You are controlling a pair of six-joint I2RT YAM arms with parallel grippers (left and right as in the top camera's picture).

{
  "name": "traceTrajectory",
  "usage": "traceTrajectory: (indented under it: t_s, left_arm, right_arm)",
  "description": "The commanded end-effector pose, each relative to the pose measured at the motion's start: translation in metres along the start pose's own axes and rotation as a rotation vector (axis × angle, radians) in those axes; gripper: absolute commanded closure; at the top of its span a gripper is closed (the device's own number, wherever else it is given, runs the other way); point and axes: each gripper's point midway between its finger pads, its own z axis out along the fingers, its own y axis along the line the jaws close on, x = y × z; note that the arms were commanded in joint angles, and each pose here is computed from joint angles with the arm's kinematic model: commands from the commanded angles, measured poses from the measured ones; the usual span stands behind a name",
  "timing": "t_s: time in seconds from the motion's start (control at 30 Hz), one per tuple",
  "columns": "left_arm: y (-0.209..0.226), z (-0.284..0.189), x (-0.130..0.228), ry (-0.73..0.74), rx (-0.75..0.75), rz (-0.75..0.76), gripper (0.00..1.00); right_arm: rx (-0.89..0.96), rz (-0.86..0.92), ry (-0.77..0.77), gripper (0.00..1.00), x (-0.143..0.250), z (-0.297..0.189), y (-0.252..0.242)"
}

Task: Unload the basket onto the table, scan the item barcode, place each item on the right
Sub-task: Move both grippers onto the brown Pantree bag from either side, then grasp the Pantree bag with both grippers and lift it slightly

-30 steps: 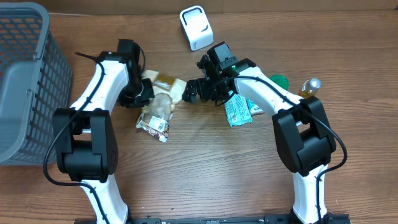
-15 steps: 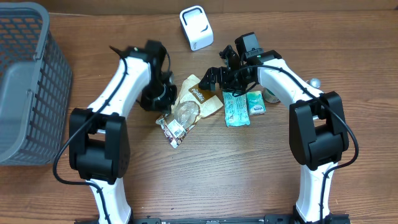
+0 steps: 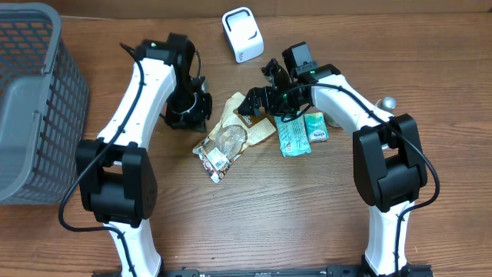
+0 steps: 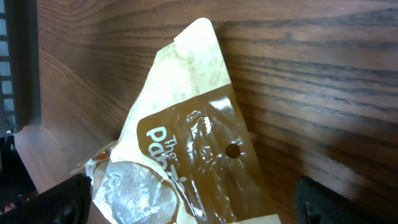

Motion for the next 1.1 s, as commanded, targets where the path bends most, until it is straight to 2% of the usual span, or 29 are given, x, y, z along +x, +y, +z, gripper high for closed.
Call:
traceTrajectory:
  t_s: [0.0, 0.17, 0.37, 0.63, 0.8, 1.07]
  left_arm:
    - [0.001, 0.027, 0.014, 0.054, 0.016, 0.011, 0.95]
    - [0.014, 0.062, 0.024, 0.080, 0.011, -0.011, 0.95]
    - [0.021, 0.083, 0.028, 0.079, 0.009, -0.033, 0.93]
    - [0.021, 0.086, 0.023, 0.057, 0.013, -0.026, 0.89]
    - [0.021, 0.086, 0.024, 0.058, 0.012, -0.025, 0.89]
    - [0.022, 0.086, 0.024, 0.058, 0.009, -0.026, 0.89]
  right_arm:
    - [-0.019, -0.021, -0.008, 0.00, -0.005, 0.000, 0.006]
    - [-0.017, -0.014, 0.002, 0.00, 0.001, 0.004, 0.001]
    - [-0.015, -0.004, 0.023, 0.00, 0.014, 0.014, -0.005]
    - [-0.022, 0.006, 0.068, 0.00, 0.034, 0.025, -0.006]
    - [-0.109, -0.036, 0.064, 0.00, 0.032, 0.030, 0.016]
    - [-0.141, -0.100, 0.046, 0.00, 0.031, 0.042, 0.041]
